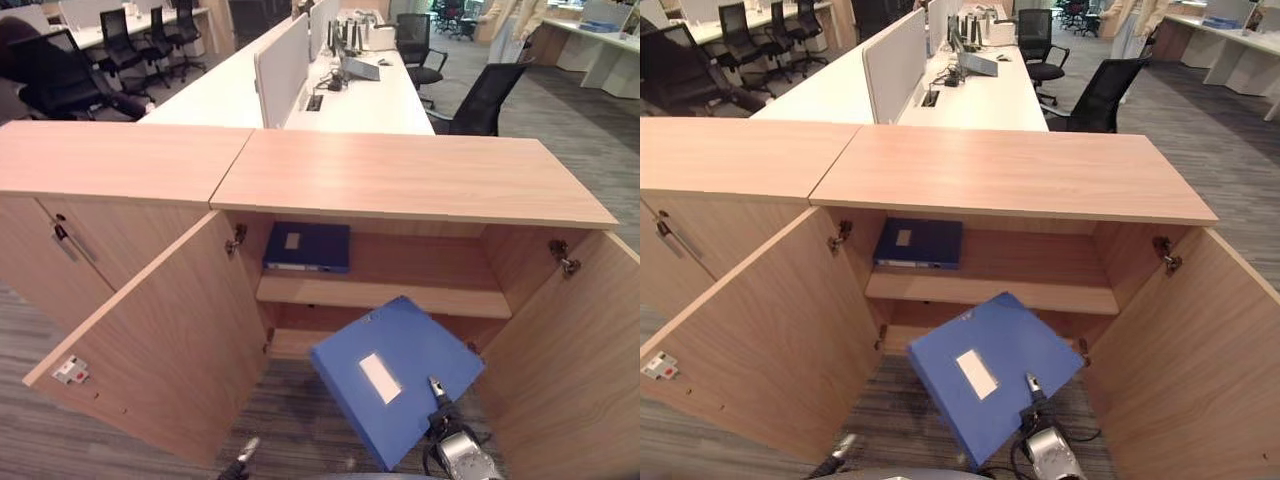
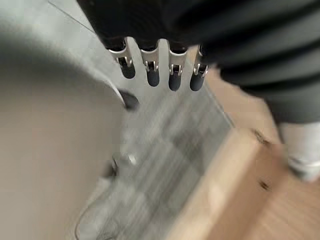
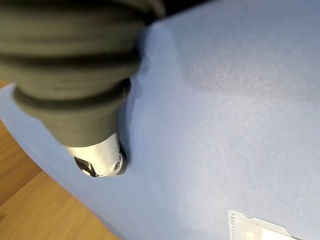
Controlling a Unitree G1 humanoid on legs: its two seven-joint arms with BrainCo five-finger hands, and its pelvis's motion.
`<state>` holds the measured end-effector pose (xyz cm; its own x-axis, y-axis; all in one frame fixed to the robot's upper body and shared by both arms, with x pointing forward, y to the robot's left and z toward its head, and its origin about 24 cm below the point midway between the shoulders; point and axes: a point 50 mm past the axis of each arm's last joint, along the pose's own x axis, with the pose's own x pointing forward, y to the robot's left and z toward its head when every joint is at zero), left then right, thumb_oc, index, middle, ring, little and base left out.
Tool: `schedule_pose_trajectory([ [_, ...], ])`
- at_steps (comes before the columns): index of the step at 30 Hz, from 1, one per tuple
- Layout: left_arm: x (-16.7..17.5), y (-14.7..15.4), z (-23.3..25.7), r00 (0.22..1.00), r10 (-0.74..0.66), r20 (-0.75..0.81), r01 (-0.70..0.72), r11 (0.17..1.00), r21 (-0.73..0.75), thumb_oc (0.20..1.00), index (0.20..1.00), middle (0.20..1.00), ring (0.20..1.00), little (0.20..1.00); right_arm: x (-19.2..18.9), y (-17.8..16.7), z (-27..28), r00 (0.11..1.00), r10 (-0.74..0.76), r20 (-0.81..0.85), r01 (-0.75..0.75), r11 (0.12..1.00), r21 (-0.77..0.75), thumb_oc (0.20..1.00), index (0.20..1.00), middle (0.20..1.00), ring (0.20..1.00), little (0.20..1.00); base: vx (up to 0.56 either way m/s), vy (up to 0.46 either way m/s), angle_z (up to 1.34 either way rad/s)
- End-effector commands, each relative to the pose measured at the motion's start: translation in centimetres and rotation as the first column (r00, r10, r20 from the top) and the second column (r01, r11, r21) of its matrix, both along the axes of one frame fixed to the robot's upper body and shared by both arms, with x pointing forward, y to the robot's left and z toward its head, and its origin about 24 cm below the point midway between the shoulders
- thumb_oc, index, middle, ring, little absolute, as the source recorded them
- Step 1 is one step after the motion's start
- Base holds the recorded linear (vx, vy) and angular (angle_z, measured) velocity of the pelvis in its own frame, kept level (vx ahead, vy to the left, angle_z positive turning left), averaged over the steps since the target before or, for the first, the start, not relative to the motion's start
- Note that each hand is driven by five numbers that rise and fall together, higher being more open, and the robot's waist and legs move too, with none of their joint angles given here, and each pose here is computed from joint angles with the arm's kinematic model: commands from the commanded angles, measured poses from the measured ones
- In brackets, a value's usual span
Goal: Put the empty folder in the office cabinet
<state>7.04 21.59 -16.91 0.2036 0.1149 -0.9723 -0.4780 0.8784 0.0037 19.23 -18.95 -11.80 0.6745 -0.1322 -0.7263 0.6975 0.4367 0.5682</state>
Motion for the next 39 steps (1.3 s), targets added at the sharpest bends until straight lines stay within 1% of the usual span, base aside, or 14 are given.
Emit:
schedule_pose_trajectory([
  [1, 0.1, -1.4, -0.3, 1.0, 0.024, -0.006, -0.024, 1.0, -0.009, 1.0, 1.0, 1.0, 1.0, 1.0, 5.1, 0.2, 3.4, 0.982, -0.015, 0.191, 0.017, 1.0, -0.008, 0.2, 0.2, 0.2, 0.2, 0.2, -0.03, 0.011, 0.31],
  [3, -0.2, -1.4, -0.4, 1.0, 0.018, -0.019, -0.018, 1.0, -0.011, 1.0, 1.0, 1.0, 1.0, 1.0, 5.1, 0.2, 3.4, 0.981, -0.013, 0.194, 0.014, 1.0, -0.006, 0.2, 0.2, 0.2, 0.2, 0.2, 0.05, 0.049, 0.37],
  [6, -0.9, -1.5, -0.5, 0.998, 0.025, -0.049, -0.026, 1.0, -0.016, 1.0, 1.0, 1.0, 1.0, 1.0, 5.0, 0.4, 3.3, 0.98, 0.043, 0.194, -0.038, 0.999, -0.027, 0.2, 0.2, 0.2, 0.2, 0.2, 0.12, 0.123, 0.5],
  [14, -0.2, -2.6, -0.5, 0.999, 0.041, -0.014, -0.042, 0.998, -0.038, 1.0, 1.0, 1.0, 1.0, 1.0, 5.2, 1.1, 3.3, 0.975, 0.108, 0.192, -0.102, 0.994, -0.04, 0.2, 0.2, 0.2, 0.2, 0.2, 0.1, 0.111, 0.07],
  [16, -1.2, -3.1, -0.7, 0.998, 0.047, -0.037, -0.049, 0.997, -0.052, 1.0, 1.0, 1.0, 1.0, 1.0, 5.0, 1.7, 3.1, 0.973, 0.144, 0.178, -0.139, 0.989, -0.044, 0.2, 0.2, 0.2, 0.2, 0.2, 0.24, 0.265, -0.13],
  [18, -1.5, -3.1, -0.8, 0.998, 0.043, -0.047, -0.046, 0.998, -0.052, 1.0, 1.0, 1.0, 1.0, 1.0, 4.8, 2.0, 2.8, 0.975, 0.149, 0.167, -0.144, 0.989, -0.039, 0.2, 0.2, 0.2, 0.2, 0.2, 0.2, 0.241, -0.14],
  [23, -1.5, -2.8, -0.8, 0.998, 0.044, -0.051, -0.045, 0.999, -0.023, 1.0, 1.0, 1.0, 1.0, 1.0, 5.2, 3.0, 3.0, 0.974, 0.156, 0.163, -0.152, 0.988, -0.038, 0.2, 0.2, 0.2, 0.2, 0.2, 0.21, 0.327, 0.02],
  [28, -1.3, -1.9, -0.6, 0.998, -0.015, -0.056, 0.016, 1.0, 0.019, 1.0, 1.0, 1.0, 1.0, 1.0, 5.8, 3.7, 3.5, 0.964, 0.193, 0.185, -0.186, 0.981, -0.051, 0.2, 0.2, 0.2, 0.2, 0.2, 0.13, 0.297, -0.11],
  [30, -1.8, -1.4, -0.7, 0.996, -0.048, -0.08, 0.05, 0.998, 0.033, 1.0, 1.0, 1.0, 1.0, 1.0, 5.5, 3.6, 3.4, 0.963, 0.193, 0.189, -0.186, 0.981, -0.054, 0.2, 0.2, 0.2, 0.2, 0.2, 0.15, 0.228, -0.14],
  [33, -2.7, -0.9, -0.7, 0.993, -0.038, -0.108, 0.042, 0.998, 0.035, 1.0, 1.0, 1.0, 1.0, 1.0, 4.7, 3.3, 2.9, 0.965, 0.199, 0.169, -0.191, 0.98, -0.062, 0.2, 0.2, 0.2, 0.2, 0.2, 0.14, 0.159, -0.06],
  [39, -3.4, -0.3, -0.7, 0.991, -0.02, -0.131, 0.025, 0.999, 0.037, 1.0, 1.0, 1.0, 1.0, 1.0, 5.2, 3.5, 3.4, 0.954, 0.222, 0.201, -0.213, 0.975, -0.065, 0.2, 0.2, 0.2, 0.2, 0.2, 0.05, 0.018, -0.49],
])
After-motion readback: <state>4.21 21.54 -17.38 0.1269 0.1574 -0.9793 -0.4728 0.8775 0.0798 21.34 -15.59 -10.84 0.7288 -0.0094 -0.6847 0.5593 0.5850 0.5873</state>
